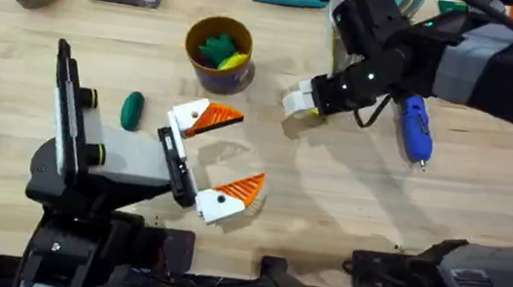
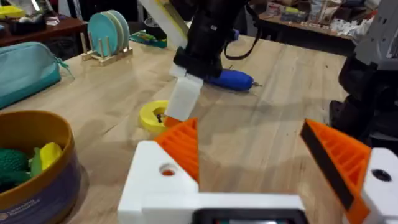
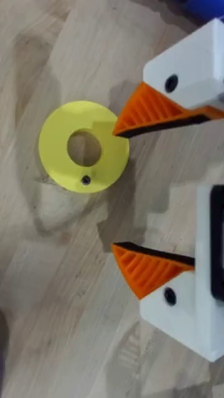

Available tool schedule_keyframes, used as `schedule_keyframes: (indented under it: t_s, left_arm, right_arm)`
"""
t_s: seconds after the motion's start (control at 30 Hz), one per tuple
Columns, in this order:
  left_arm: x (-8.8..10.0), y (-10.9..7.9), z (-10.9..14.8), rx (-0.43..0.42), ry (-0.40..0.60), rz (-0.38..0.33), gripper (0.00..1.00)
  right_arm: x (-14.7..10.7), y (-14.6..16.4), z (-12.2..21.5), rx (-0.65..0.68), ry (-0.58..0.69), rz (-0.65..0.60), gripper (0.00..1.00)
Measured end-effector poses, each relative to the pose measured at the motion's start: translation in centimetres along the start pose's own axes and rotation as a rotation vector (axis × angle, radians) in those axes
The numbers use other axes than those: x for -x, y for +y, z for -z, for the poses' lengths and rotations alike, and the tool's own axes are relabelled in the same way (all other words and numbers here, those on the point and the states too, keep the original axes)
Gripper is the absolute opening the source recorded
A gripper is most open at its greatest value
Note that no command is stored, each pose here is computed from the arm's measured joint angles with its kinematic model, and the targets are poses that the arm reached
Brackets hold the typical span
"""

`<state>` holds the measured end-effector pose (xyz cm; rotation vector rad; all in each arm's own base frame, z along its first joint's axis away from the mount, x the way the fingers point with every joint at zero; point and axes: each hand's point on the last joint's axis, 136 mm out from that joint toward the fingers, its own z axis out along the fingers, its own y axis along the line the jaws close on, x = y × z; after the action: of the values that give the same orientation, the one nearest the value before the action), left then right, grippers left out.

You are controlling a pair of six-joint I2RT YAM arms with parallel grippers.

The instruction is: Pick up the gripper from the table and insert it into the empty holder that is missing its gripper. Then pick up a screw, insert it into the mounting hole, and use the screwdriver to tighten it. Finally, clean up the table by picking up the vegetable and placing it into the bucket.

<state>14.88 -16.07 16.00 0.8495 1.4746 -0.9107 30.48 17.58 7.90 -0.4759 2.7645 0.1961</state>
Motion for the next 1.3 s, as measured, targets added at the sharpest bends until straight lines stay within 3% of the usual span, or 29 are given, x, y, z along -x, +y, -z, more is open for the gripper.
schedule_keyframes:
  t_s: [0.37, 0.6, 0.8, 1.3]
  left_arm:
    - [0.0, 0.0, 0.0, 0.0, 0.0, 0.0, 0.985]
    - [0.0, 0.0, 0.0, 0.0, 0.0, 0.0, 0.987]
    - [0.0, 0.0, 0.0, 0.0, 0.0, 0.0, 0.986]
    - [0.0, 0.0, 0.0, 0.0, 0.0, 0.0, 0.986]
  right_arm:
    - [1.4, 0.2, -1.0, -0.002, 0.01, 0.0, 0.93]
    - [1.7, 0.3, -2.4, -0.006, 0.034, -0.001, 0.729]
    - [1.9, 0.3, -2.4, -0.005, 0.026, -0.004, 0.473]
    - [2.1, -0.3, -2.4, -0.039, 0.019, -0.004, 0.443]
